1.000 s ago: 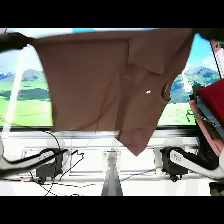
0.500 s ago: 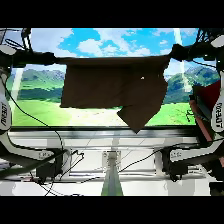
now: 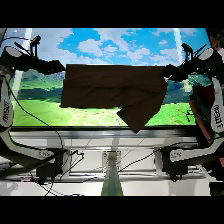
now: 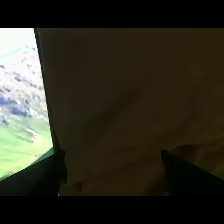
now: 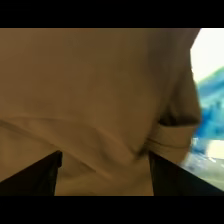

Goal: Fold the clothes and pants, and hang the long-sleeved shirts on hangers.

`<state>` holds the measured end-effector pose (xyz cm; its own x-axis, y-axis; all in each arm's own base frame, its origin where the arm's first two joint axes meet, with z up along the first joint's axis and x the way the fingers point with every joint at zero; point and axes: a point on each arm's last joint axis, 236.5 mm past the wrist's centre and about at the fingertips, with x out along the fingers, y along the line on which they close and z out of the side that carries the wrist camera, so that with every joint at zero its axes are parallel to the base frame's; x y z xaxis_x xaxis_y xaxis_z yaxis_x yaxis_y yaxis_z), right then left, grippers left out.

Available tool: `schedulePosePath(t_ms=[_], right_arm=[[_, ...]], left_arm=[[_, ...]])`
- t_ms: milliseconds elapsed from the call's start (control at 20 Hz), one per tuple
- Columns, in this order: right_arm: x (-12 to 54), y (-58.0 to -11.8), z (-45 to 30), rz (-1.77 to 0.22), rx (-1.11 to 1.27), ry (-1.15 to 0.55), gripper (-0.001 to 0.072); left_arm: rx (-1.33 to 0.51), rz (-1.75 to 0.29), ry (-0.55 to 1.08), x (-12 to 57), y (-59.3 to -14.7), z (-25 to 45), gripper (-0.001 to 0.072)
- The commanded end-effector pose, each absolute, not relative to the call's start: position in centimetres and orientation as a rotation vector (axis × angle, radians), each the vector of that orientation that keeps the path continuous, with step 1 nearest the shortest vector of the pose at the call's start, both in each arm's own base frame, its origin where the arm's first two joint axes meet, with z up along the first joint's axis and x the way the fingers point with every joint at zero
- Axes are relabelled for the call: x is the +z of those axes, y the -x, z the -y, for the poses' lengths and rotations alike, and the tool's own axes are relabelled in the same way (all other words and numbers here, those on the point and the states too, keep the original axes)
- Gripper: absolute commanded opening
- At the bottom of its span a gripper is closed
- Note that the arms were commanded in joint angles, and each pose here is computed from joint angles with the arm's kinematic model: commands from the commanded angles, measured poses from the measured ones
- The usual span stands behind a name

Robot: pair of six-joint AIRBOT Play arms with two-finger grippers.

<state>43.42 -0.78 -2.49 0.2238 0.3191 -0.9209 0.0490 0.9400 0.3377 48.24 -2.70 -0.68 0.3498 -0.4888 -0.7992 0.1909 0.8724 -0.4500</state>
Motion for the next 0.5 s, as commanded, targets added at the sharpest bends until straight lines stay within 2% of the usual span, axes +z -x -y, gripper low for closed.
schedulePosePath(t_ms=[0, 50, 250, 350, 450], right_arm=[[-0.6, -40.3, 5.2, -1.387, 0.064, -0.122, 0.0596], [0.3, -39.0, 6.6, -1.399, 0.026, -0.080, 0.0596], [-0.2, -31.2, 7.5, -1.449, -0.031, -0.186, 0.0595], [-2.9, -26.7, 4.2, -1.497, 0.015, -0.323, 0.0595], [-5.4, -24.5, -1.9, -1.480, 0.117, -0.573, 0.0594]], left_arm=[[-0.412, -1.125, 0.371, 3.1, -46.7, 1.3, 0.0679], [-0.400, -1.094, 0.365, 5.2, -46.0, 0.3, 0.0635], [-0.234, -1.000, 0.236, 11.3, -42.5, -5.9, 0.0625], [-0.130, -1.002, 0.187, 12.1, -40.1, -9.1, 0.0621], [-0.074, -1.032, 0.204, 10.8, -38.0, -11.0, 0.0613]])
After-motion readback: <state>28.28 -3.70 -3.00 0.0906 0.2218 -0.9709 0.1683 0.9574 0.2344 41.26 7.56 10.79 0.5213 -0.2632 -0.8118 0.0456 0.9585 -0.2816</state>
